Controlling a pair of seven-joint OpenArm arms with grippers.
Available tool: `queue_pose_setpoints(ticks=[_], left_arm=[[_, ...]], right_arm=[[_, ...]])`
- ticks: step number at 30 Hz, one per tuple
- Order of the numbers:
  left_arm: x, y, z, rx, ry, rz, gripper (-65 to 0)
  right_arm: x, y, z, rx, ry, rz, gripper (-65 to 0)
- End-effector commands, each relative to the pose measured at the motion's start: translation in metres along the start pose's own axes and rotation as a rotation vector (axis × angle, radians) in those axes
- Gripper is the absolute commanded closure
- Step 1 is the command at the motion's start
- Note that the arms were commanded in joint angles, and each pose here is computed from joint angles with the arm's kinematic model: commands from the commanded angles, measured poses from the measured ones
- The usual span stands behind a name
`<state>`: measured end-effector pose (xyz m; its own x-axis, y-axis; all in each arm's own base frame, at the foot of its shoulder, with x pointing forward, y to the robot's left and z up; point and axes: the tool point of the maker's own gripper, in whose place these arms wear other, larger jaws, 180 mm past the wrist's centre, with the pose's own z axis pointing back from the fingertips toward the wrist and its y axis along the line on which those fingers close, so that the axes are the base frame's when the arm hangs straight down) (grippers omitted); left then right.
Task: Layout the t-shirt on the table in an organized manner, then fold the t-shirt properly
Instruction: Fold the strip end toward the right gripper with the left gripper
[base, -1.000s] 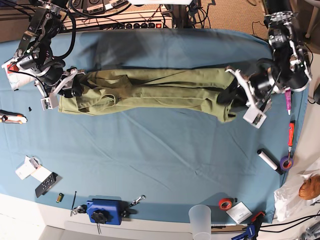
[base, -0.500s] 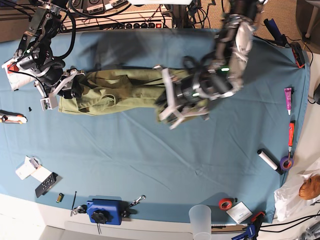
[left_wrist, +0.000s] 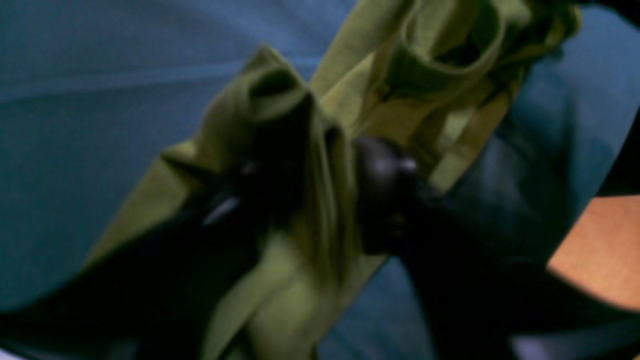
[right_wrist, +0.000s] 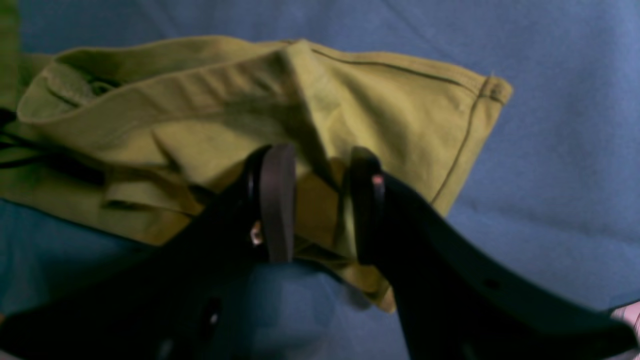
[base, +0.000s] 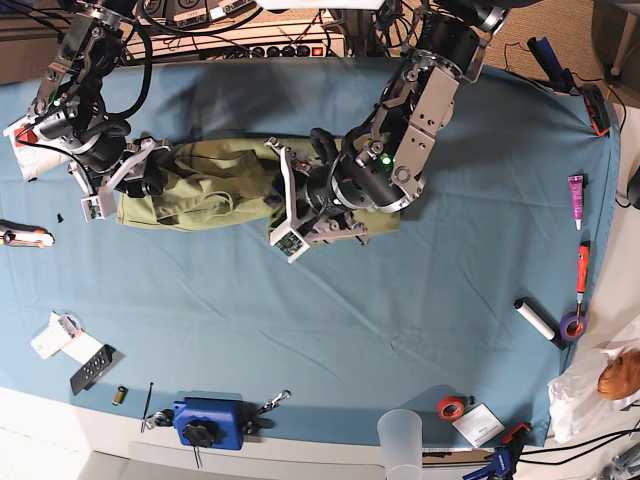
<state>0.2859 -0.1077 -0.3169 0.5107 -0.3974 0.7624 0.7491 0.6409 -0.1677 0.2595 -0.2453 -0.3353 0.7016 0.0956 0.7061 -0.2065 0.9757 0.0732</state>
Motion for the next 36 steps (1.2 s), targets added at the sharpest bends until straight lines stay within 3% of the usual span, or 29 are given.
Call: queue_pose_setpoints(ticks=[1,6,10,13,16,20,26,34,36], left_arm=[[0.021,-0.003,0.004,-0.010,-0.064,0.012,-31.6],[0.043,-0.014,0.029,-0.024,-0.121,-0.011,-31.4],[0.055,-0.006,0.055,0.082,-0.187,-0.054,-29.0],[0.039,0.013,0.060,0.201,-0.148,-0.025,-27.6],[0.005,0.025,0.057,0.238,-0.056,-0.007,-27.5],[-0.040,0.021,0.042,0.179,0.060,0.043,-27.4],[-0.054,-0.022,0.025,-0.037,0.038,0.075,-27.4],[-0.050,-0.020,0.031,-0.023,0.048,0.061,-27.4],[-0.039,-0.022,0.039,-0.018,0.019,0.043,-27.4]], right_arm=[[0.015,-0.003,0.005,-0.008,-0.049,0.021,-19.4],[0.017,-0.003,0.005,-0.007,-0.061,0.022,-19.4],[0.018,0.000,0.005,0.007,-0.064,0.042,-19.4],[0.021,0.001,0.006,0.010,-0.074,0.046,-19.4],[0.030,0.005,0.011,0.011,-0.102,0.068,-19.4],[0.052,0.018,0.023,0.034,-0.176,0.105,-19.4],[0.076,0.028,0.040,0.006,-0.253,0.183,-19.4],[0.073,0.015,0.044,-0.091,-0.208,0.243,-20.0],[0.066,0.012,0.043,-0.104,-0.169,0.244,-27.0]])
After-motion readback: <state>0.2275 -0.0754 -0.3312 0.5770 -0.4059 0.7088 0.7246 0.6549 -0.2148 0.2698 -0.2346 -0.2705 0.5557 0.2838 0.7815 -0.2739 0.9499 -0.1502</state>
